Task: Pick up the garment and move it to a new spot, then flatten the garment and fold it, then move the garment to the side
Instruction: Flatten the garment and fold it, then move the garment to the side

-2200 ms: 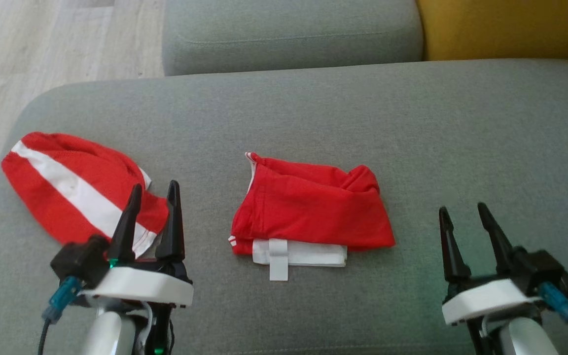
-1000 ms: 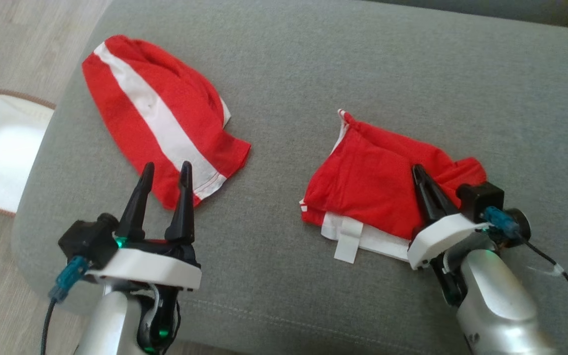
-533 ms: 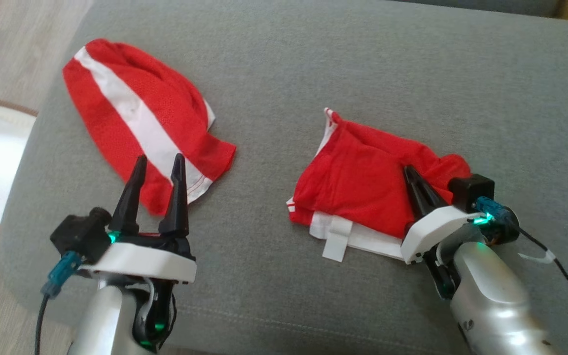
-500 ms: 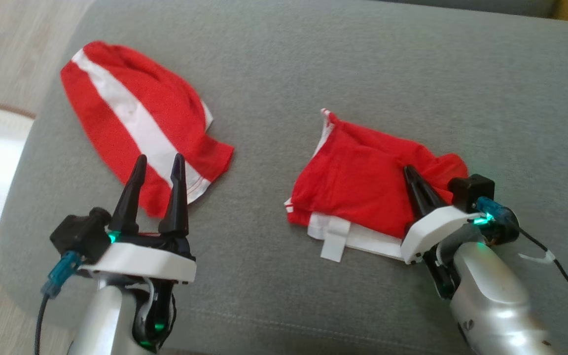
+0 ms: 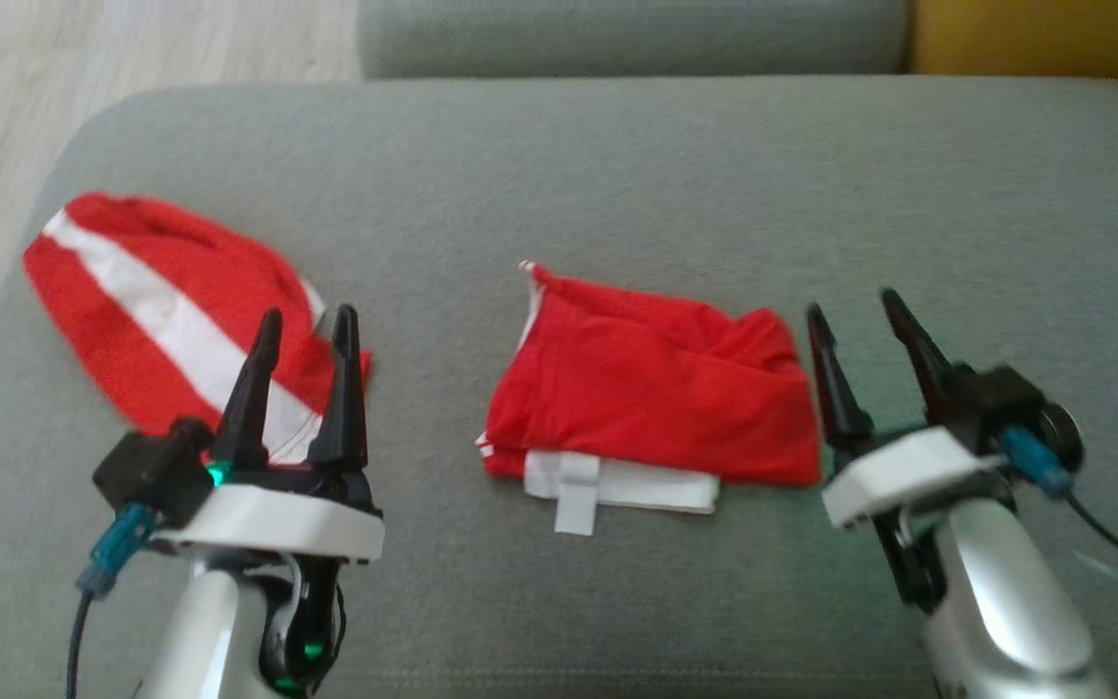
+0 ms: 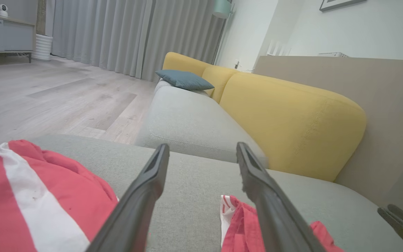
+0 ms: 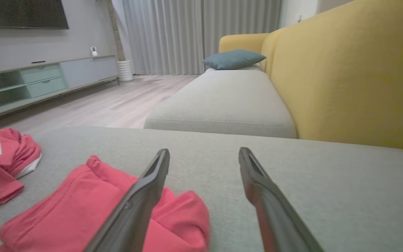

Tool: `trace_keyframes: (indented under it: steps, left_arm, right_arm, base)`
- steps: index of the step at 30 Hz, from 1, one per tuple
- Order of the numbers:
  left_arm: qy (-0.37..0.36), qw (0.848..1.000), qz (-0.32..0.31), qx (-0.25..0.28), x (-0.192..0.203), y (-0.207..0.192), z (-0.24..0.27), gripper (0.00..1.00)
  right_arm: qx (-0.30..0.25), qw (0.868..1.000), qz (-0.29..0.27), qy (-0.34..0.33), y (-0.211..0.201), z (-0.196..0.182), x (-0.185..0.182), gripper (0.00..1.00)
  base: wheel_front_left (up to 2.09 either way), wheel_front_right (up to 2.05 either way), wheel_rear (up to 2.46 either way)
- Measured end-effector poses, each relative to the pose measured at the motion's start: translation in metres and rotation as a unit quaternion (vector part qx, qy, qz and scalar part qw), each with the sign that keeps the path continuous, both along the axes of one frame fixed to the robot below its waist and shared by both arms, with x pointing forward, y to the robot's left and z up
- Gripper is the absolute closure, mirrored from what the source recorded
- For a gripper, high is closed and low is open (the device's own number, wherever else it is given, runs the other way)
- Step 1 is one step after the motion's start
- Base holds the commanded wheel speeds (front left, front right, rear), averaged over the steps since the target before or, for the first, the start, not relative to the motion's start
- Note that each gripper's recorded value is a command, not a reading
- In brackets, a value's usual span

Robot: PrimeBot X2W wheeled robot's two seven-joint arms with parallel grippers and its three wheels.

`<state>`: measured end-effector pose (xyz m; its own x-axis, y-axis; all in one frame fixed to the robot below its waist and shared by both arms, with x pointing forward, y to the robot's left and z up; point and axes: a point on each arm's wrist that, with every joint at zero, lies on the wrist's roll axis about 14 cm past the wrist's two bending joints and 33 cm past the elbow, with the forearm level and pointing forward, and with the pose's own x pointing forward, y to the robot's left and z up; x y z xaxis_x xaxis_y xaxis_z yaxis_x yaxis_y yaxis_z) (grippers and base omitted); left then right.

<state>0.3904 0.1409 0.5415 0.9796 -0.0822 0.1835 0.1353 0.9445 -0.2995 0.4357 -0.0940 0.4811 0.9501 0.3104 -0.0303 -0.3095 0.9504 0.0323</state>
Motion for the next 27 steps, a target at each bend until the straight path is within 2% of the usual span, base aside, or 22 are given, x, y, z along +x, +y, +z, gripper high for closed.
trace_keyframes:
  steps: [6, 14, 18, 27]
  left_arm:
    - [0.001, 1.000, -0.020, -0.002, -0.006, -0.016, 0.000, 0.00]
    - [0.015, 0.999, -0.041, 0.007, -0.010, -0.030, -0.010, 0.00]
    - [0.047, 0.997, -0.057, 0.025, -0.019, -0.039, -0.033, 0.00]
    - [0.052, 0.996, -0.061, 0.025, -0.021, -0.040, -0.037, 0.00]
  right_arm:
    - [-0.002, 0.998, -0.057, -0.015, -0.041, 0.006, -0.028, 0.00]
    - [0.018, 0.995, -0.098, 0.005, -0.067, -0.004, -0.062, 0.00]
    - [0.026, 0.993, -0.110, 0.016, -0.073, -0.011, -0.074, 0.00]
    - [0.028, 0.993, -0.109, 0.026, -0.072, -0.015, -0.074, 0.00]
  base:
    - [0.00, 0.00, 0.00]
    - [0.00, 0.00, 0.00]
    - [0.00, 0.00, 0.00]
    - [0.00, 0.00, 0.00]
